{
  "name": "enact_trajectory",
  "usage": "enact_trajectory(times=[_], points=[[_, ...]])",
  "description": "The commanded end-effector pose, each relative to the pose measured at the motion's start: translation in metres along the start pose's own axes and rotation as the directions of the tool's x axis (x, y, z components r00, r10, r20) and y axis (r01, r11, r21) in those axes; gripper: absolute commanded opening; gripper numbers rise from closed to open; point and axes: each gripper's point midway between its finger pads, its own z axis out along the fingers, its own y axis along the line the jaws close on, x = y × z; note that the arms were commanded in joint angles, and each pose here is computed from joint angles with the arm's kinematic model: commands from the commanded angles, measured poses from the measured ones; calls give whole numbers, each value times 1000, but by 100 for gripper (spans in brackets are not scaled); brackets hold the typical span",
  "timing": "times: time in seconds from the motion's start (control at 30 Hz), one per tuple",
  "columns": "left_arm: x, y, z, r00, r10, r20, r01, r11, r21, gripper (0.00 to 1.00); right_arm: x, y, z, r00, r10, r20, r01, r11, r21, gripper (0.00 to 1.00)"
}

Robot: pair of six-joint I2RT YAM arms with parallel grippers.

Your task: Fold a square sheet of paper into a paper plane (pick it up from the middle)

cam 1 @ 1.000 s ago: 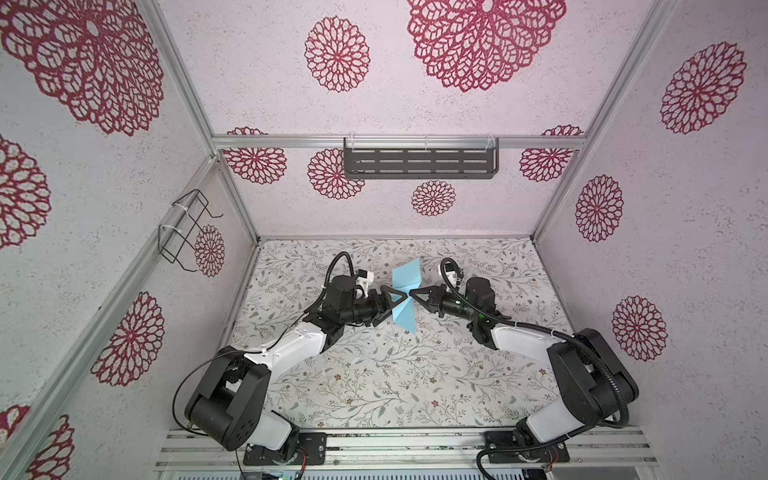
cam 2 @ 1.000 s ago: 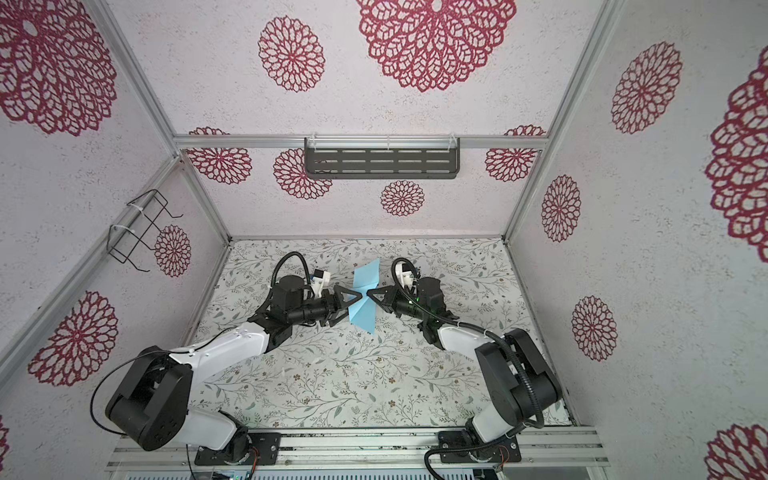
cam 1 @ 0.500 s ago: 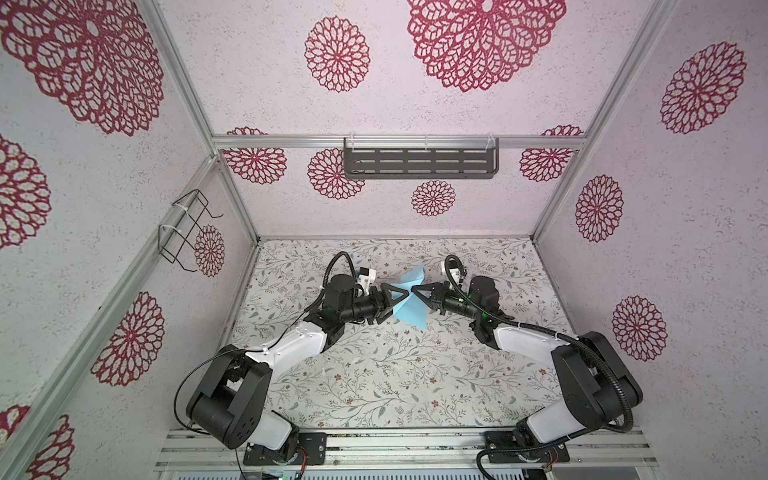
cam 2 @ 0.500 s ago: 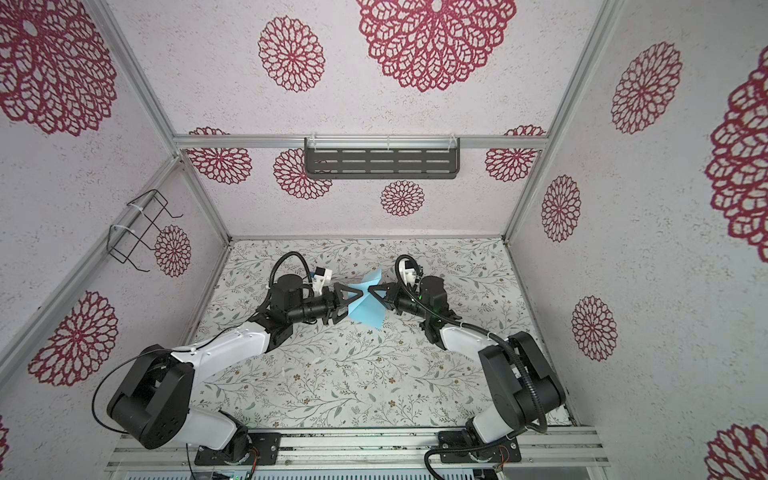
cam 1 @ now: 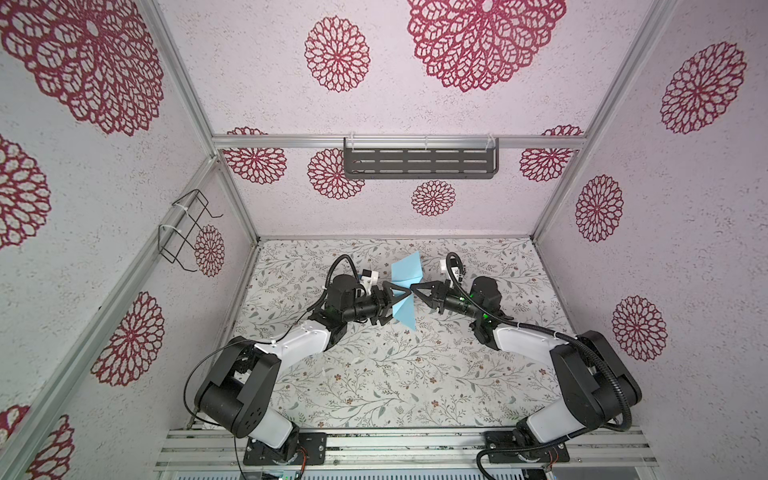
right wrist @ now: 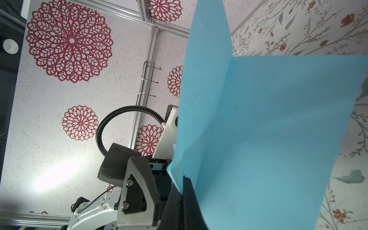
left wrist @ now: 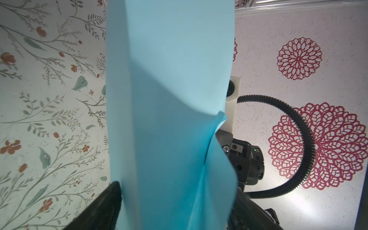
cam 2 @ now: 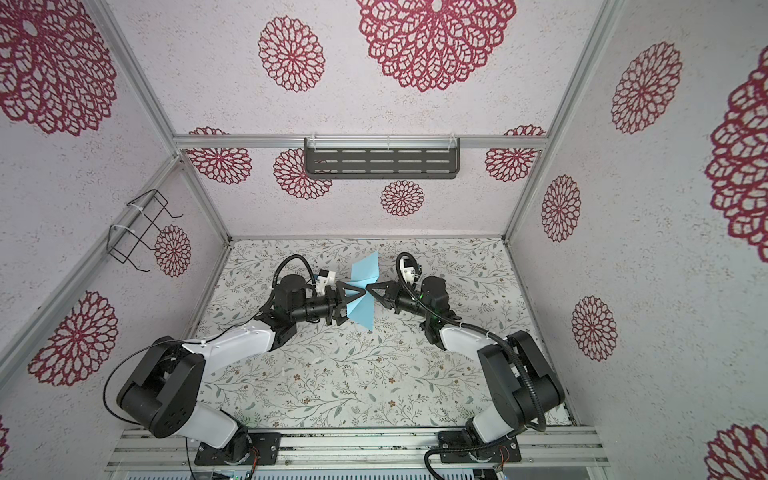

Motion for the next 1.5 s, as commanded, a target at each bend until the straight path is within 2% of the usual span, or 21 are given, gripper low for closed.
enact_trajectory(times=[0.0, 0.5, 0.63, 0.73, 0.83, 0.93, 1.0, 1.1, 1.2, 1.27, 1.33, 1.47], points=[[-4, -20, 1, 1000, 28, -2, -28, 998, 54, 73, 3, 12, -3, 1000, -16, -18, 15, 999, -52, 6], [-8, -12, -3, 999, 32, 15, -32, 999, 26, 31, 6, -4, -8, 1000, 0, -22, 1, 1000, 8, 6], [-9, -8, -3, 999, 31, 17, -31, 999, 11, 20, 7, -8, -9, 1000, 0, -25, 0, 1000, 26, 9], [-11, -2, -3, 999, 34, 21, -34, 999, -17, 10, 7, -16, -11, 1000, -13, -21, 14, 997, 70, 16], [-12, 11, -5, 999, 42, 24, -40, 997, -71, 7, 2, -29, -19, 999, -47, -1, 46, 987, 152, 30], [-13, 32, -11, 998, 61, 25, -56, 984, -170, 5, -7, -46, -35, 993, -111, 30, 97, 953, 285, 43], [-15, 50, -20, 996, 85, 26, -74, 957, -282, 5, -14, -54, -47, 984, -169, 49, 138, 915, 379, 51], [-19, 79, -42, 986, 167, 8, -140, 853, -502, 5, -24, -64, -66, 965, -253, 64, 186, 839, 511, 58], [-30, 99, -75, 967, 252, -32, -199, 672, -713, 5, -30, -67, -80, 946, -315, 74, 214, 781, 586, 62], [-39, 110, -105, 952, 297, -74, -221, 501, -837, 5, -34, -68, -89, 934, -346, 84, 221, 749, 625, 63], [-46, 113, -130, 938, 326, -116, -231, 339, -912, 4, -36, -67, -96, 926, -365, 95, 221, 728, 649, 64], [-61, 113, -166, 912, 347, -219, -248, 41, -968, 4, -36, -69, -103, 918, -383, 104, 219, 709, 671, 65]])
